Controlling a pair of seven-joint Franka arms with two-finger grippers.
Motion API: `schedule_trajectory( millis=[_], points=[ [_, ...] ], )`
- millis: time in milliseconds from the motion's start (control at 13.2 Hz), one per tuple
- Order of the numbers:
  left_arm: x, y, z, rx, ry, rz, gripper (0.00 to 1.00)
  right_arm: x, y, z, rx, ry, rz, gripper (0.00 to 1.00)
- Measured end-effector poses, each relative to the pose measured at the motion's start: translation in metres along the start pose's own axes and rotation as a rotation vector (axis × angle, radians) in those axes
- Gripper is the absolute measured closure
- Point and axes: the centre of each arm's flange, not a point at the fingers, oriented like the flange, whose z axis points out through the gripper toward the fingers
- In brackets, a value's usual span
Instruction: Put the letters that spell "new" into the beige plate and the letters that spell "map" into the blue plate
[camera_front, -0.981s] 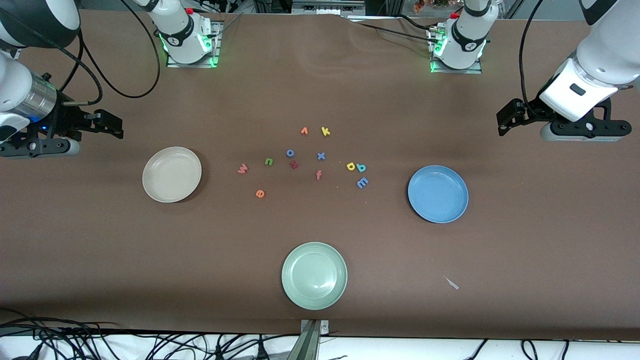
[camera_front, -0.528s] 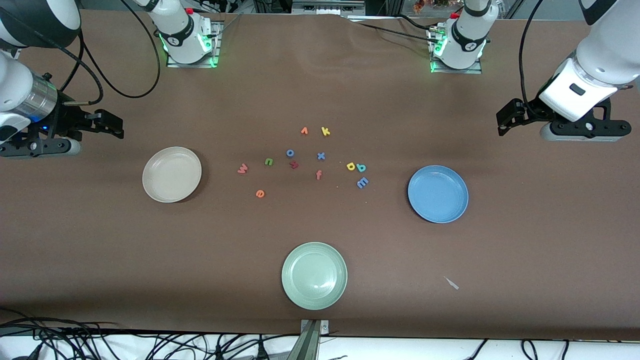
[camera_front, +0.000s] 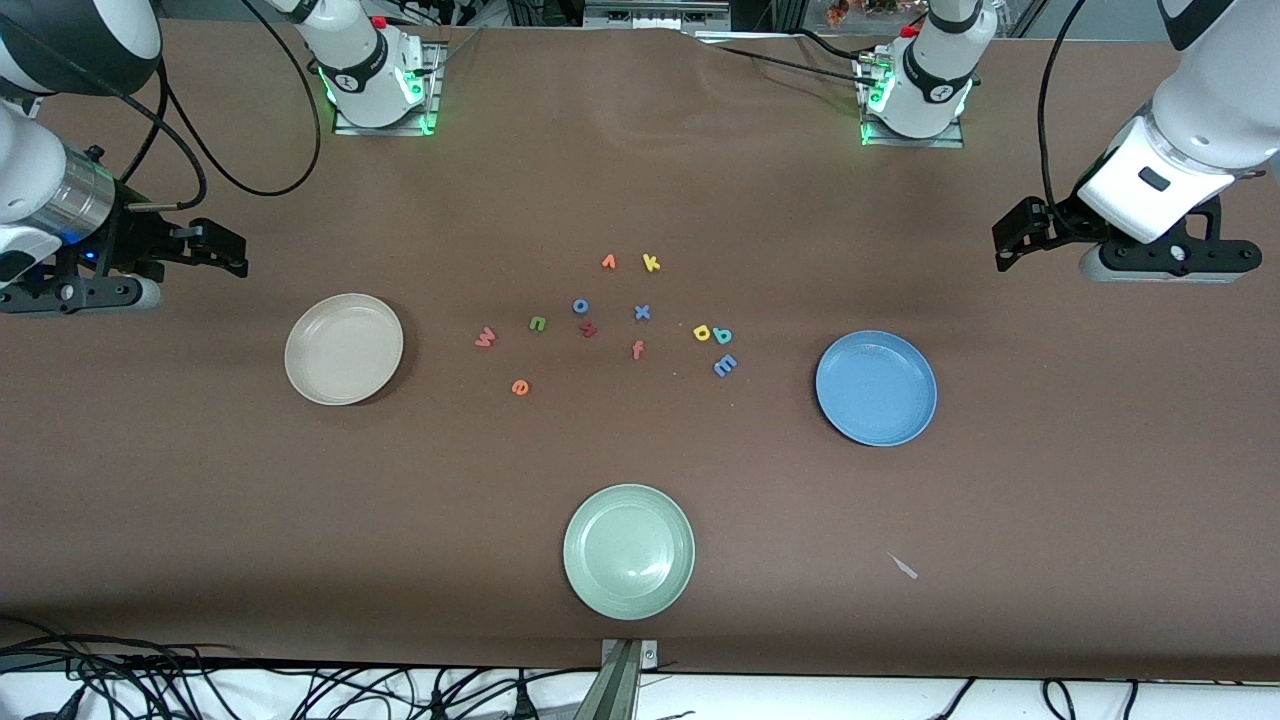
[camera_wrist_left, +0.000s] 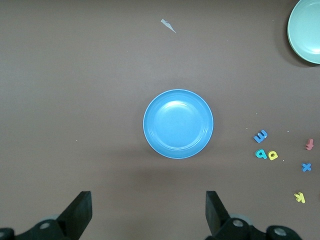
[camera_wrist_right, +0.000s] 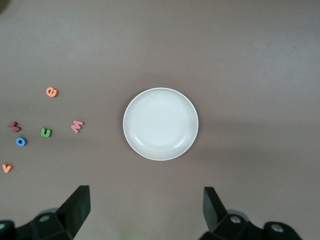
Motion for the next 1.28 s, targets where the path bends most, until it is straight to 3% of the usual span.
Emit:
schedule_trajectory(
  millis=[1283],
  points=[
    [-0.0013,0.004,0.0004,0.001,-0.006,0.009,0.0,0.0,-0.0017,-0.0001,0.0,0.0,-0.003,0.0]
  ],
)
